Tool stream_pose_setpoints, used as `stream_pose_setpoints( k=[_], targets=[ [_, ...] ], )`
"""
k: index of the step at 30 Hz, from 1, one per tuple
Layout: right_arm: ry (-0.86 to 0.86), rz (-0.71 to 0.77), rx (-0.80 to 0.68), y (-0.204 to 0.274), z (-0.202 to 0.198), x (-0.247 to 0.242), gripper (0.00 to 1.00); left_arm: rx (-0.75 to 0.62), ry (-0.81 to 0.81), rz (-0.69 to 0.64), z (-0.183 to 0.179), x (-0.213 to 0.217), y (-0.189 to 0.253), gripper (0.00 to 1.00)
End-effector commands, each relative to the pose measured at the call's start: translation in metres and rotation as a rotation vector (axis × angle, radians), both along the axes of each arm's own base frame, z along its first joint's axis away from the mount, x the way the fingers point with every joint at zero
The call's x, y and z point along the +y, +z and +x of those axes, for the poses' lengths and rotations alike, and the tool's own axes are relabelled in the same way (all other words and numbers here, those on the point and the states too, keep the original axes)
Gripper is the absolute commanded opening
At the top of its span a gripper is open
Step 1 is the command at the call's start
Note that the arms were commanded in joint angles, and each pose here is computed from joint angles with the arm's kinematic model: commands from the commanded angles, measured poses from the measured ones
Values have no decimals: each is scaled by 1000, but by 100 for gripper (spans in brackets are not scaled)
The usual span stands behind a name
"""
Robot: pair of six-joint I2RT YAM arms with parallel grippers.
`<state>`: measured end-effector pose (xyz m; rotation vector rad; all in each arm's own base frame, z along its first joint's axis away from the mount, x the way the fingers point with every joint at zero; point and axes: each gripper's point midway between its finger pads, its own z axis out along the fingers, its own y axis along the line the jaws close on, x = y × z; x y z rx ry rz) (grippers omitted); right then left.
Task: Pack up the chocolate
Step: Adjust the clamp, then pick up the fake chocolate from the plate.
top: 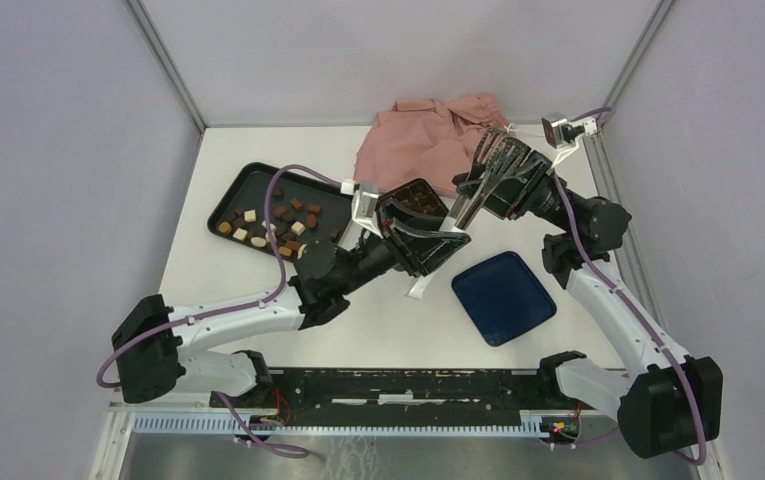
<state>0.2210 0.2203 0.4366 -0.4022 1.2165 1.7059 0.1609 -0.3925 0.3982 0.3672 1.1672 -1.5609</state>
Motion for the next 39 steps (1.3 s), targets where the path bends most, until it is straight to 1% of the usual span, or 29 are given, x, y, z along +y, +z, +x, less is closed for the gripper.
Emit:
stream_pose_setpoints(
  k=[1, 6, 9, 12, 15, 17, 19, 20, 21, 22, 25, 29, 35, 37, 39],
  targets=[
    [-22, 22, -109, 19, -13, -7, 47, -30, 6, -148, -7, 31, 46, 49],
    [-21, 14, -134, 18, -17, -8, 56, -7, 12, -196, -7, 45, 55, 49],
    [-16, 3, -182, 20, -25, -10, 60, 24, 34, -225, -1, 58, 59, 49],
    [-25, -30, -260, 20, -34, -16, 61, 76, 57, -231, 9, 75, 59, 49],
    [-69, -89, -305, 8, -31, -23, 62, 169, 110, -175, 35, 92, 50, 46],
    [-112, -143, -294, -10, -20, -26, 62, 219, 147, -128, 50, 105, 45, 39],
    [-167, -207, -294, -32, -5, -30, 62, 262, 166, -68, 60, 115, 38, 30],
    [-188, -233, -286, -42, 1, -32, 62, 280, 179, -47, 64, 120, 35, 20],
    [-213, -261, -290, -52, 7, -35, 62, 297, 198, -26, 68, 125, 35, 8],
    [-236, -291, -286, -61, 14, -37, 62, 310, 215, -2, 70, 129, 34, 3],
    [-277, -350, -276, -86, 26, -42, 62, 342, 267, 49, 76, 141, 30, 2],
    [-320, -394, -275, -111, 36, -49, 62, 397, 306, 88, 81, 149, 25, 2],
    [-357, -438, -286, -137, 42, -56, 62, 500, 306, 159, 89, 146, 6, 36],
    [-359, -449, -289, -142, 42, -57, 62, 515, 299, 167, 91, 144, 5, 44],
    [-357, -457, -293, -147, 41, -58, 63, 529, 286, 169, 92, 141, 3, 49]
  ],
)
